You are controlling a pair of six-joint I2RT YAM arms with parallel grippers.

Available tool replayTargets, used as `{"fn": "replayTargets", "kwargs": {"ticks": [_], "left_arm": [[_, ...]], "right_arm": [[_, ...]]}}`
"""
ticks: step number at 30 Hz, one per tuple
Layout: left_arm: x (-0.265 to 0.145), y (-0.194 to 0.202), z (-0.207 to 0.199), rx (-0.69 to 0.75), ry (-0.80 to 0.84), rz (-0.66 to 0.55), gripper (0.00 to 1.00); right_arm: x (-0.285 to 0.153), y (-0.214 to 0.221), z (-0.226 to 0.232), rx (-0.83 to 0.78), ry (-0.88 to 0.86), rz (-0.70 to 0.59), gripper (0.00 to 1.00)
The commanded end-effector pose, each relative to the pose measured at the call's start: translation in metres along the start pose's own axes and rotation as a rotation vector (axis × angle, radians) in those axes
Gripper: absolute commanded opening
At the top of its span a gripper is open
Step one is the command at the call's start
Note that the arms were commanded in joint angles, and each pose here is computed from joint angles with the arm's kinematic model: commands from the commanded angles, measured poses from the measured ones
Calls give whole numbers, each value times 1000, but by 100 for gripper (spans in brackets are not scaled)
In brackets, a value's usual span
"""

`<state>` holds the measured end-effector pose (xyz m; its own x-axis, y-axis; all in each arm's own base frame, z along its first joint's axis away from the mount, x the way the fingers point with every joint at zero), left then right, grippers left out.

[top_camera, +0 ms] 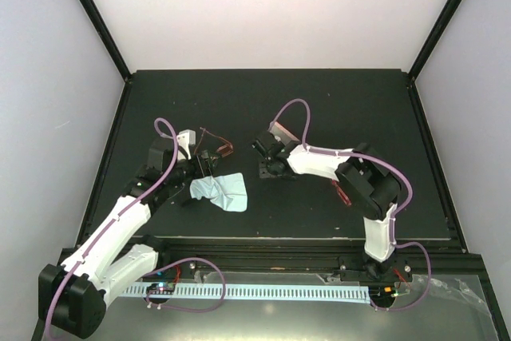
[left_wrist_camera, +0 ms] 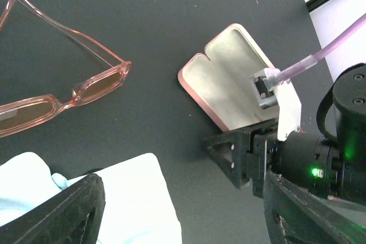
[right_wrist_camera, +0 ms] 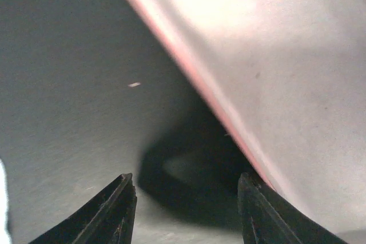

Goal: Organize the sunglasses
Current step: Adjust the sunglasses case at the center of the board, then adjust the glasses cleaning cloth at the center of the board.

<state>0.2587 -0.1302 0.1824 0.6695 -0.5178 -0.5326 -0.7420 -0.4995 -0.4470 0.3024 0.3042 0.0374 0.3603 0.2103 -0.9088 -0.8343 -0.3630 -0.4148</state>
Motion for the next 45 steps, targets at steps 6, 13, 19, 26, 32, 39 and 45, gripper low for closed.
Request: {"fn": "replayTargets", "kwargs": {"ticks": [6,13,19,26,32,39,45], "left_arm": [[0,2,1,13,4,13,76],[1,3,1,18,1,17,76],[1,4,3,17,-4,17,76],[-2,-2,2,14,-10,-18,76],[-7,-4,3,9,-16,-42,76],[-11,-3,5,10,-28,-49,75],[-12,-3,4,8,-24,-45,75]], "right_arm": [[7,-14,-62,31,206,12,58],[11,-27,-69,19,213,8,64],[-15,-24,-46,-6,101,-25,62],[-37,-4,30,-113,-107,-15,60],[-29,14,79,-185,-166,38,55],[-15,31,98,-235,-156,96,47],[-8,42,104,-259,-157,140,32]]}}
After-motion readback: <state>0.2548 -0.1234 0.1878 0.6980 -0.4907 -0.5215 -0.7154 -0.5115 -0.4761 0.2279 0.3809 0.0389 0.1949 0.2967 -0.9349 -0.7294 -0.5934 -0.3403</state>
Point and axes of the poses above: each gripper's point midway between its finger pads, its own x axis out along the fingers, its own z axis along the line the jaws close on, y = z × x, the point moved 2 cm from there along -x, back along the fingers, and after that the axes turned 14 degrees about -x, right-handed, at the moved point
